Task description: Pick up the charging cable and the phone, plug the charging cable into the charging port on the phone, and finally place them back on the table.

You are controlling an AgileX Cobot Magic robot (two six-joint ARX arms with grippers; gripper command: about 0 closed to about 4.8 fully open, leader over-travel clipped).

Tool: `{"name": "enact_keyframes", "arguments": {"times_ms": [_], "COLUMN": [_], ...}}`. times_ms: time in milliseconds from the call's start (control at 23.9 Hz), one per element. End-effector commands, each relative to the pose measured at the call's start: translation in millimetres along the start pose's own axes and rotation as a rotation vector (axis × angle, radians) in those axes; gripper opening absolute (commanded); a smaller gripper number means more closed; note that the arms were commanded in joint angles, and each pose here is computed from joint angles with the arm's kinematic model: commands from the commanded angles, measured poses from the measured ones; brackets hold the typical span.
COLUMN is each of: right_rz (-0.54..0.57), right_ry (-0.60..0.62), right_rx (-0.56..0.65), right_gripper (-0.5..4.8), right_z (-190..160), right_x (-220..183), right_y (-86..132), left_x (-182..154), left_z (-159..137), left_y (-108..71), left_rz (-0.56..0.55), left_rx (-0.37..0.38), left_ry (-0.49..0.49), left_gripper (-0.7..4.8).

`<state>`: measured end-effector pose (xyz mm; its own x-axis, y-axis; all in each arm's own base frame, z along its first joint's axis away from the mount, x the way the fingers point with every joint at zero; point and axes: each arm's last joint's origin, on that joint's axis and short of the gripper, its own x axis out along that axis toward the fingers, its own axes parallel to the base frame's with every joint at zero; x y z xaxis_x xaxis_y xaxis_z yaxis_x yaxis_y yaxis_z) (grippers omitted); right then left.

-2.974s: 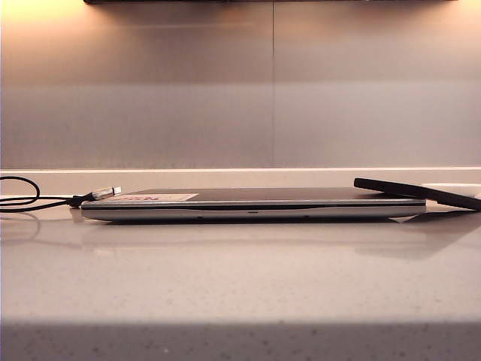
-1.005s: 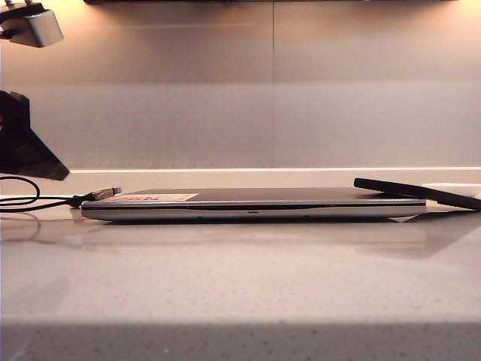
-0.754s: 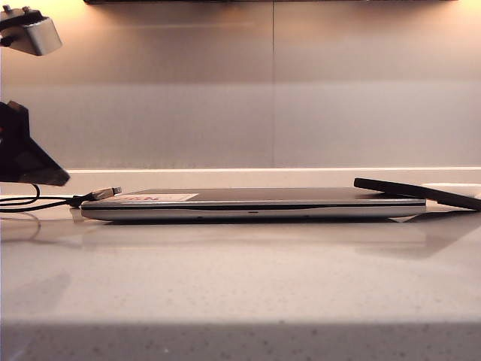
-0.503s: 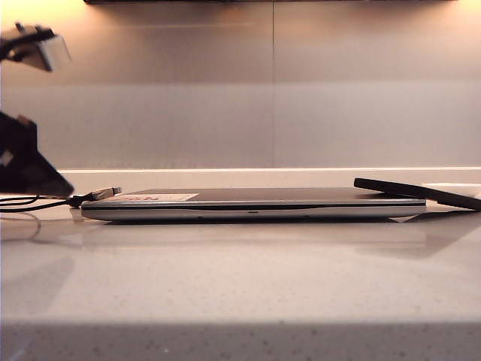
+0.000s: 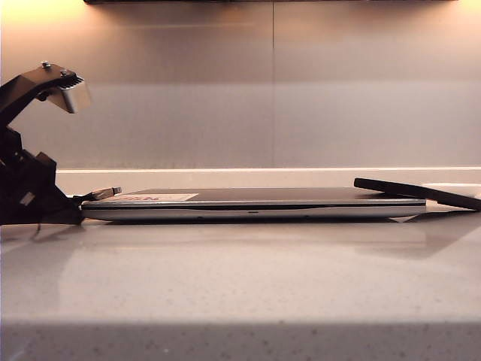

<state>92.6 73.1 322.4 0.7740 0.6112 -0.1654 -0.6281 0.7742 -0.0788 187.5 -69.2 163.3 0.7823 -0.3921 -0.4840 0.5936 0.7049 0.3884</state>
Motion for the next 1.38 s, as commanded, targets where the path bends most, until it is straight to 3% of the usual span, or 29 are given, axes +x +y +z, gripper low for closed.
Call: {"name": "enact_keyframes", "arguments": {"times_ms": [42,168,209,251,628,1173,1257,1341,1382], "right_rz": [-0.002,-0.002,-0.003,-0.003,-0.006,-0.006,-0.006,-0.006,-0.006], "right_ry": [-0.027,-0.028,-0.033,-0.04,-0.073,-0.073,-0.073,-0.073,-0.073], "right_rx": [0.001,0.001,0.001,0.001,0.001,0.001,0.001,0.001,0.001], "right_gripper": [-0.06,-0.06,-0.06,-0.06,-0.06,-0.06,-0.06,-0.06,-0.06], "right_z": [4,4,4,5,8,8,8,8,8], "right_x": [-2,-2,-2,-2,-2,-2,-2,-2,-2], "right_y": [0,0,0,0,-1,-1,-1,-1,-1], "left_x": [2,2,2,2,2,13,13,13,13], "left_z": [-2,-2,-2,-2,0,-3,-4,-4,-4], "left_y": [-1.5,-1.4,-1.4,-1.4,-0.2,-0.8,-1.1,-1.1,-1.1], "left_rz": [-0.017,-0.017,-0.016,-0.017,-0.003,-0.003,-0.006,-0.006,-0.006], "left_rx": [0.034,0.079,0.105,0.123,0.16,0.159,0.159,0.158,0.158], "left_ry": [0.015,0.013,0.013,0.013,-0.008,-0.007,-0.004,-0.004,-0.004], "left_gripper": [3.0,2.79,1.89,1.45,1.46,1.46,1.11,-0.17,-0.07]}}
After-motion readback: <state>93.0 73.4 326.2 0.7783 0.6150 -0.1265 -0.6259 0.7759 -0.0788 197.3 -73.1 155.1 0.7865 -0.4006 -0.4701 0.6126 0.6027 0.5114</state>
